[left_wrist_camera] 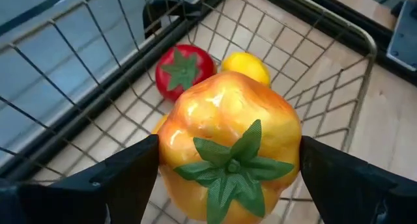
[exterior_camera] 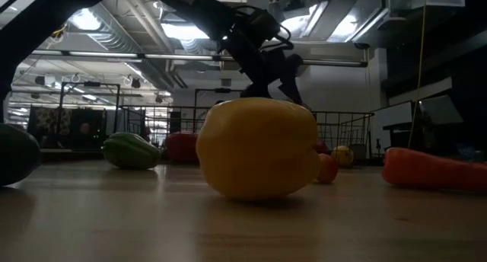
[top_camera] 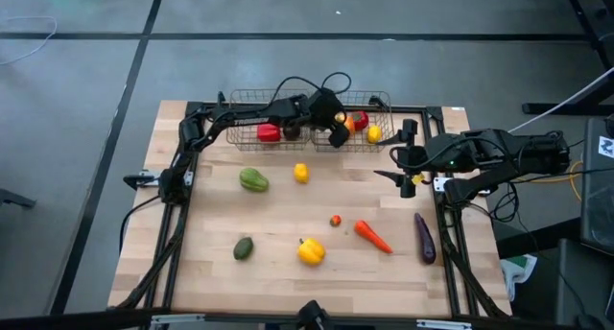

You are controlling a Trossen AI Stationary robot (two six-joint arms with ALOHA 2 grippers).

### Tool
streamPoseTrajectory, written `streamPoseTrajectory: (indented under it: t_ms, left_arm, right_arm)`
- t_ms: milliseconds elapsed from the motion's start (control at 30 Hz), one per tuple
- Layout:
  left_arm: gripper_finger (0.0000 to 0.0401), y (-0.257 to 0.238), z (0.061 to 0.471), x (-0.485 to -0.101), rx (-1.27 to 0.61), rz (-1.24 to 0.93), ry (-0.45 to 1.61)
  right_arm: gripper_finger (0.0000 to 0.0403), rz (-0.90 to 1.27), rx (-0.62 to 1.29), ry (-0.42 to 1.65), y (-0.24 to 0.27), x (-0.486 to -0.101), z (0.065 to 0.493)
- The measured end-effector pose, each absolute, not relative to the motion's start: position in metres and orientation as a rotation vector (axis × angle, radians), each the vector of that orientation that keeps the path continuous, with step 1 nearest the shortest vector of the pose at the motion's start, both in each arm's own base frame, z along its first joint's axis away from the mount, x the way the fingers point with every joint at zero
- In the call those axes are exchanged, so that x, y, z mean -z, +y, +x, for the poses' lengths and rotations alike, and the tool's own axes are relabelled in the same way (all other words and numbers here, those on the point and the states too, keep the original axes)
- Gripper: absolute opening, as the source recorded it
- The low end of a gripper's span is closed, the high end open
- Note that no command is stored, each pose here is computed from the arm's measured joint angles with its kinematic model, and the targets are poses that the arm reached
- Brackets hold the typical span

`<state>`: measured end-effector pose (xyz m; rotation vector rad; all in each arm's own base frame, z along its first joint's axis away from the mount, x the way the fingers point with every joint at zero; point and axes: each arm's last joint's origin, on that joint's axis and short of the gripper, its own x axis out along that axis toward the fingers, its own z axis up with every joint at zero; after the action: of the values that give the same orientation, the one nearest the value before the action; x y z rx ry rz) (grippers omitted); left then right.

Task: Sort produce into baskets
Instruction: Put the orange tomato into the right golden wire basket

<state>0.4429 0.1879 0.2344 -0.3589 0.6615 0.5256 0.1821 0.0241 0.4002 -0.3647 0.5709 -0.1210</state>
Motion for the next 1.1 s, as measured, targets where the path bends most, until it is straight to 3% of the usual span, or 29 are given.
streamPoseTrajectory:
  t_ms: [700, 1100]
  left_arm:
    - [0.0342, 0.207, 0.443, -0.245, -0.548, -0.356, 0.551]
    - [0.0342, 0.198, 0.456, -0.195, -0.515, -0.310, 0.722]
  right_arm:
    - [0.0325, -0.364, 0.121, 0.570, 0.024, -0.400, 0.182]
    - [0.0325, -0.365, 0.121, 0.571, 0.024, -0.400, 0.182]
